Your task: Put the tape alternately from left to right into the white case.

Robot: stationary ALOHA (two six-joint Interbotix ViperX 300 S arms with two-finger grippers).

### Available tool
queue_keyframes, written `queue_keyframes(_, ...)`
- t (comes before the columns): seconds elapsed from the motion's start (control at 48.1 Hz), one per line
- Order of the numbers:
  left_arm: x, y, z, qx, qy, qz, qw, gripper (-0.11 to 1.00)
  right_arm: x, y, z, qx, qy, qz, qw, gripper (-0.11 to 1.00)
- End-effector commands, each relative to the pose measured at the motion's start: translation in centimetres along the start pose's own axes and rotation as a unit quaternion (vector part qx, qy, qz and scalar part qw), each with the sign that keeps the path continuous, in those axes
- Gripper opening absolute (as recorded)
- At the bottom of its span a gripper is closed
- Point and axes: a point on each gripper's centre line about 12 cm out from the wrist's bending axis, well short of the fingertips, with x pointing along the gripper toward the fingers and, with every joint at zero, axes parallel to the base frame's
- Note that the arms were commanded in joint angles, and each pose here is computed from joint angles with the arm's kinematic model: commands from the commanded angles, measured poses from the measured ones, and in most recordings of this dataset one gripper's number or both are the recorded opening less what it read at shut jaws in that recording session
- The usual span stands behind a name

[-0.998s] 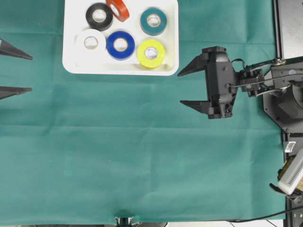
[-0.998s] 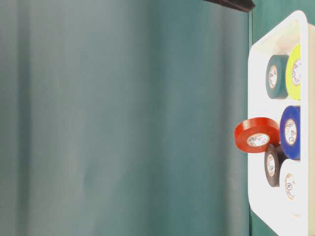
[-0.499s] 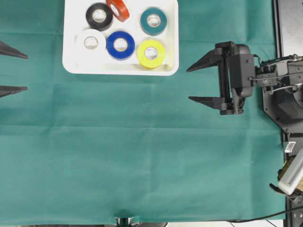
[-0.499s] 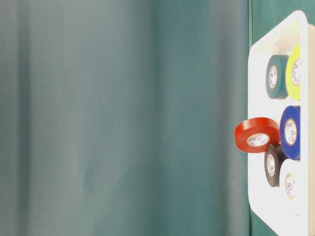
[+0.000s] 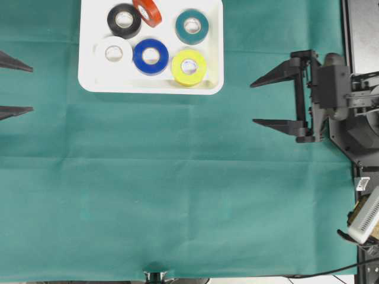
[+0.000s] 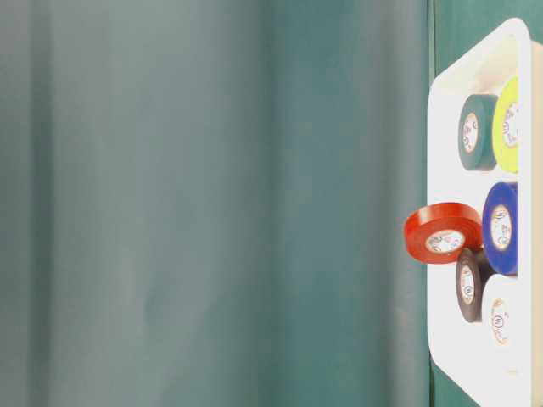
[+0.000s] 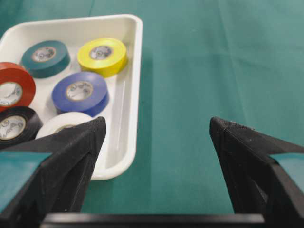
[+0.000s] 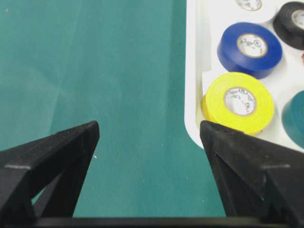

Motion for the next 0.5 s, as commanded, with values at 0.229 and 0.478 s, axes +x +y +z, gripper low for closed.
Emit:
queue_keyframes(0.229, 0.1, 0.1, 0.3, -0.001, -0.004, 0.003, 1.0000, 0.92, -1.8, 0.0, 0.0, 0.003, -0.039, 0.003, 0.9992, 0.68)
queue_keyframes(0.478, 0.0, 0.1, 0.1, -0.002, -0.004, 0.003, 1.0000, 0.92, -2.7, 0.0, -0.7, 0.003, -0.053, 0.003, 0.9986, 0.68)
